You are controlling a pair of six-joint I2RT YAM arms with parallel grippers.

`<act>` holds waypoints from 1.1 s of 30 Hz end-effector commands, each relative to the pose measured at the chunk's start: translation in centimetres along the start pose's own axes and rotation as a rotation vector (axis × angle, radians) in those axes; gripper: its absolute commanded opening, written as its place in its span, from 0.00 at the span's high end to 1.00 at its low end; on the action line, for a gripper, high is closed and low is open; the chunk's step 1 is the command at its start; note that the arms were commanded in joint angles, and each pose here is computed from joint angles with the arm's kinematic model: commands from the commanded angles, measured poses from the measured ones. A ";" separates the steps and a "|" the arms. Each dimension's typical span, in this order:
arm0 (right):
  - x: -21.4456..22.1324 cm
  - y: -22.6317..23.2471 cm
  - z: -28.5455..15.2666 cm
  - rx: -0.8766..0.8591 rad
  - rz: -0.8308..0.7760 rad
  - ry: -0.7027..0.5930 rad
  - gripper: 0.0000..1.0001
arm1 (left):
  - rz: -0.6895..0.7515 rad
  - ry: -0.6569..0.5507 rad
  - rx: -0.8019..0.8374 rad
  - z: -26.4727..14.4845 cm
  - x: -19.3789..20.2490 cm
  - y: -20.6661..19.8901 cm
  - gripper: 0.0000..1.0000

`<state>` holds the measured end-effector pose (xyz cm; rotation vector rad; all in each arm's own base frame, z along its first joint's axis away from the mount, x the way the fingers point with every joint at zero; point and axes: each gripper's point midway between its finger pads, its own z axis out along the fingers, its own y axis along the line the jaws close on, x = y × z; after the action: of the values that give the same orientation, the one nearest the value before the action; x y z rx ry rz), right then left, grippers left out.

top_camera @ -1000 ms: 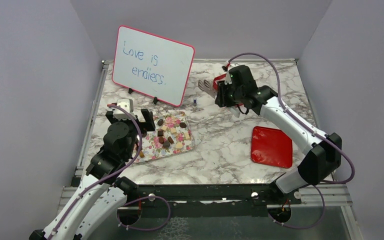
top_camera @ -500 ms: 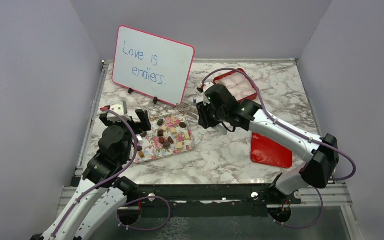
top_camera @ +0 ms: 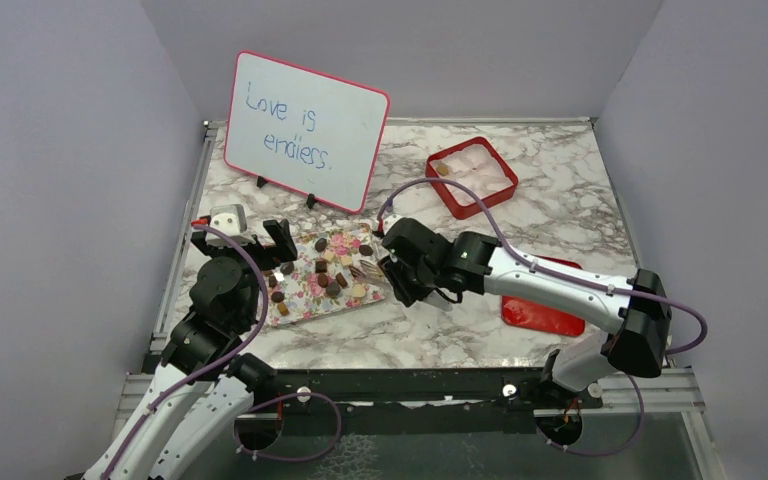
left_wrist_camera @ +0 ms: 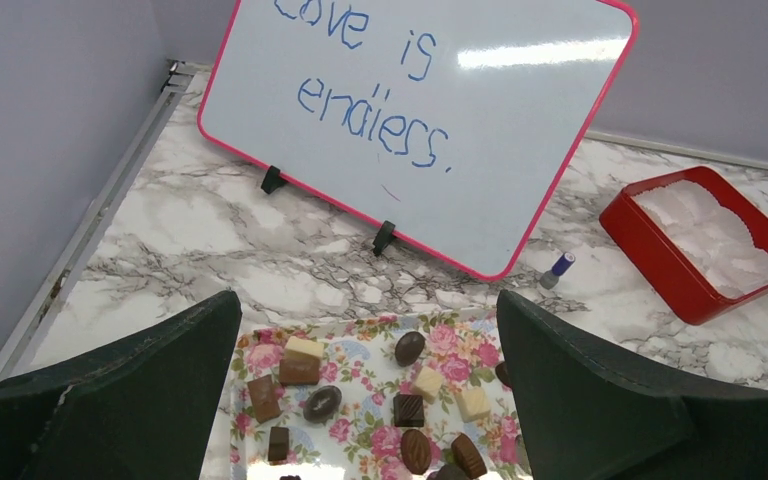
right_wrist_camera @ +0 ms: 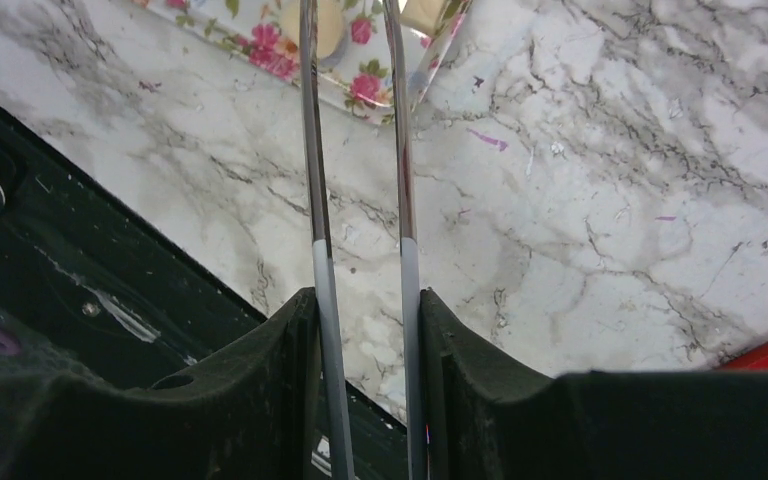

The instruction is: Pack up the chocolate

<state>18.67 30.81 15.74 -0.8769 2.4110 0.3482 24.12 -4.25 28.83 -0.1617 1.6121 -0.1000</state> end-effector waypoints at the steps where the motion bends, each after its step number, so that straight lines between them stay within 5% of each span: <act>1: 1.1 0.3 -0.7 0.007 0.013 0.007 0.58 | -0.008 -0.031 -0.017 -0.1 -0.9 0.3 0.01; 33: 2.5 3.4 1.5 -0.005 -0.110 0.077 0.54 | 0.004 -0.021 -0.008 0.0 -0.6 0.2 0.01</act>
<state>15.13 31.61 12.43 -1.0223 2.4613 0.2947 24.14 -4.17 28.82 -0.1646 1.6122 -0.0951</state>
